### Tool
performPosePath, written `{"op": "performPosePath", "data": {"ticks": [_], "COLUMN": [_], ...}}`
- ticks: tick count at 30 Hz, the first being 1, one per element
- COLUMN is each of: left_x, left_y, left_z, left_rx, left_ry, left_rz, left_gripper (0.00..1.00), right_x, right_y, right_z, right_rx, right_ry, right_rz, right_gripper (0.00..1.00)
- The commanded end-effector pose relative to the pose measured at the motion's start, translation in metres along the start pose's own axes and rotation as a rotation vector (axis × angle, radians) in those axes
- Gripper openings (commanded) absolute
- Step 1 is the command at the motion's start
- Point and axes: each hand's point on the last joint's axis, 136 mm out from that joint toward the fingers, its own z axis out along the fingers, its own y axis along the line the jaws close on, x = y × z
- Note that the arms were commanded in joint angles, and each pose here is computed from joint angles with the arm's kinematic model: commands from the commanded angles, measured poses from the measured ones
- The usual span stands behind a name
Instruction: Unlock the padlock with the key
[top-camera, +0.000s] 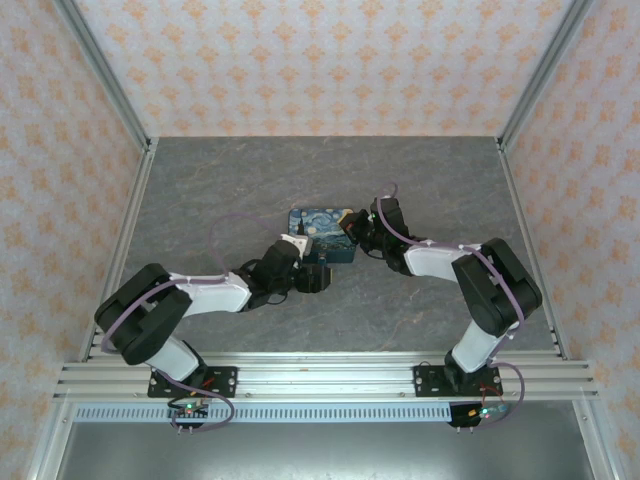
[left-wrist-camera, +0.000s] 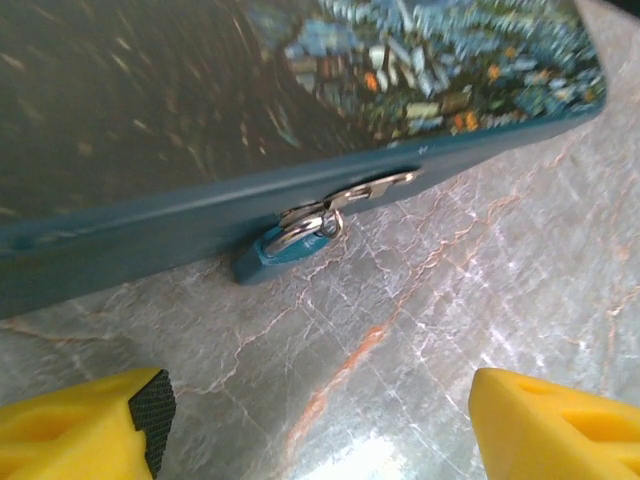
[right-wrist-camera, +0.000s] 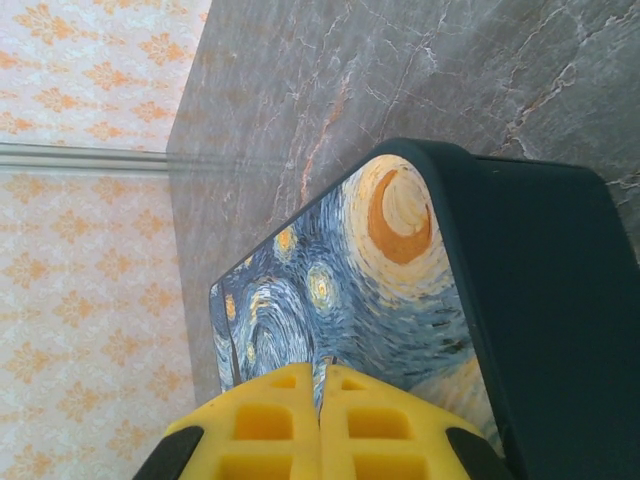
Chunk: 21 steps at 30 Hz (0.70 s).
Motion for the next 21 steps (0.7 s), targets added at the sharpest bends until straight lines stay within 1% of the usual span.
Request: {"op": "performPosePath", "data": {"ticks": [1,11,18,21], "left_x": [-0.015,-0.019,-0.022,-0.023], "left_y": [-0.011,-0.007,0.002,-0.003], "left_z": [0.009,0.029,0.037,0.043], "left_rx": [0.031,-0.041,-0.097,-0.085], "left_ry": [-0.069,-0.128,-0.154,-0.154], "left_rz": [0.064,0.181,0.215,0.224], "left_gripper": [0.77,0.75,0.74,0.74], "right_x": [0.003,0.008,0.011,0.012], "right_y": [-0.01,-0.026,-0.034,-0.038], "right_z": [0.004,0.006,0.008,0.008], "right_rx": [0.001,0.028,0.043,0.05], "right_ry": [-0.007,0.0,0.008,0.01], "right_rz": [0.013,0.022,0.026,0.028], "right_gripper": [0.0,0.0,0.0,0.0]}}
